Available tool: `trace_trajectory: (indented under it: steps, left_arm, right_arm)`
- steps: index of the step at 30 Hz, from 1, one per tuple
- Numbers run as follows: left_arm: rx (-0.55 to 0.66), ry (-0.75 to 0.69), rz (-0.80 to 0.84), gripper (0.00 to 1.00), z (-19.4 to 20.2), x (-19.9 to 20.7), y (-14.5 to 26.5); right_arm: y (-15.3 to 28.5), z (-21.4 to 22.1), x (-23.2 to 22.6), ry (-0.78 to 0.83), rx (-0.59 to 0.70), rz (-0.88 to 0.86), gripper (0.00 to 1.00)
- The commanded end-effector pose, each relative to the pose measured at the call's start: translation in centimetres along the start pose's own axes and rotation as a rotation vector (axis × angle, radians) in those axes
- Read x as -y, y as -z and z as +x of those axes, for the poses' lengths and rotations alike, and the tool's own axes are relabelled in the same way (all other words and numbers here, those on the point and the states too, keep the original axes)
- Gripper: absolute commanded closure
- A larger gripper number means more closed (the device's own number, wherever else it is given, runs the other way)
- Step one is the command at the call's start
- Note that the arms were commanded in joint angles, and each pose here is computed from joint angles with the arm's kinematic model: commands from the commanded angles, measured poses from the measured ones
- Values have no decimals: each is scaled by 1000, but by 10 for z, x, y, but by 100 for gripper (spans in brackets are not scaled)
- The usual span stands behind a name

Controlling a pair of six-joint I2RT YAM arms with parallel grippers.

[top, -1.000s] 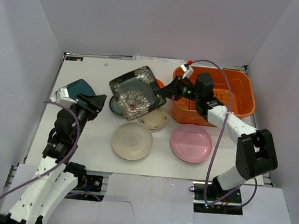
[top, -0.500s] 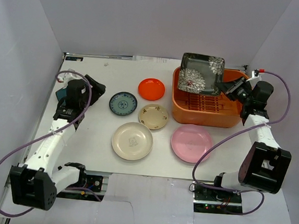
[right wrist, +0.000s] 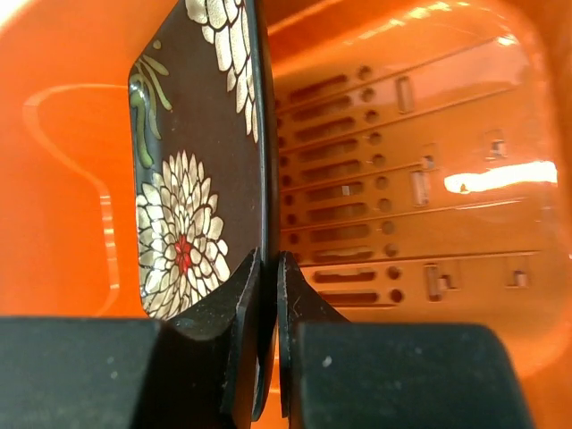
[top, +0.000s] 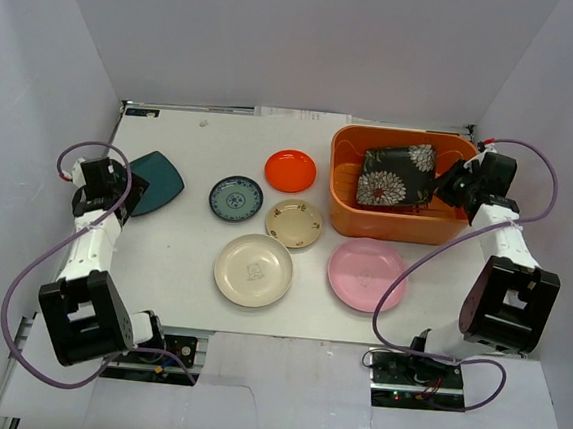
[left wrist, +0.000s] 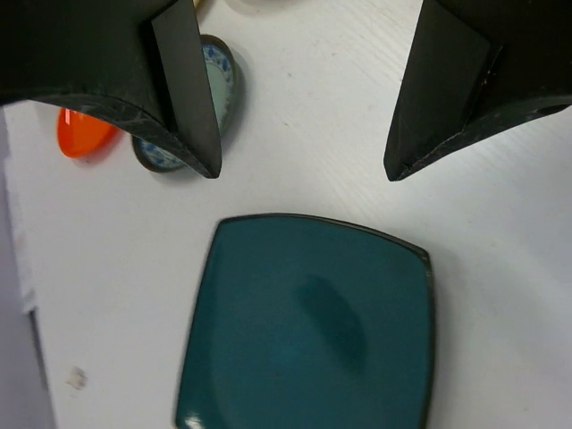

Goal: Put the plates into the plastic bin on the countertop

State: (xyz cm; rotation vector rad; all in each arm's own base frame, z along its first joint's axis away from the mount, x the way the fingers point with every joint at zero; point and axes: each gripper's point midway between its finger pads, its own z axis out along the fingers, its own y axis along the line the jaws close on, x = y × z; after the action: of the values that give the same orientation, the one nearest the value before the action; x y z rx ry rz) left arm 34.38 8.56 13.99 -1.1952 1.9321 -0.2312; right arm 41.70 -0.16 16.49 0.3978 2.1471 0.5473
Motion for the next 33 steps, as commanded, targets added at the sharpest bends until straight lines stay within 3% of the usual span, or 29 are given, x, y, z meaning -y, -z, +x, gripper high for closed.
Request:
trace_trajectory:
  steps: [1,7,13,14,18,21,25,31,33]
  left_arm:
    - [-28,-16,-101,15,6,-33,-15]
    - [-58,-9,-231,16,4,-78,-44]
    - [-93,-35,-225,16,-1,-91,-78]
    - [-87,-38,-236,16,-3,-95,-81]
    - [-92,-35,-204,17,-6,-99,-94]
    - [-123,-36,-114,19,-1,-90,-107]
    - [-172,-37,-74,25,14,-91,-122]
    - [-192,-19,-19,35,25,-91,-129]
    - [-204,-14,-4,45,28,-90,-130]
  right_arm:
    - [5,-46,-22,103,122,-36,92]
    - [-18,-25,-7,109,46,10,82]
    - [-22,-17,-1,116,44,34,47]
    - [-21,-17,1,119,48,44,34]
    - [-13,-26,-9,135,82,23,12]
    - [-1,-33,-23,142,116,-11,2]
    - [17,-38,-53,148,179,-153,7]
    - [40,-14,-88,117,197,-366,0]
    - [54,-13,-97,119,225,-407,0]
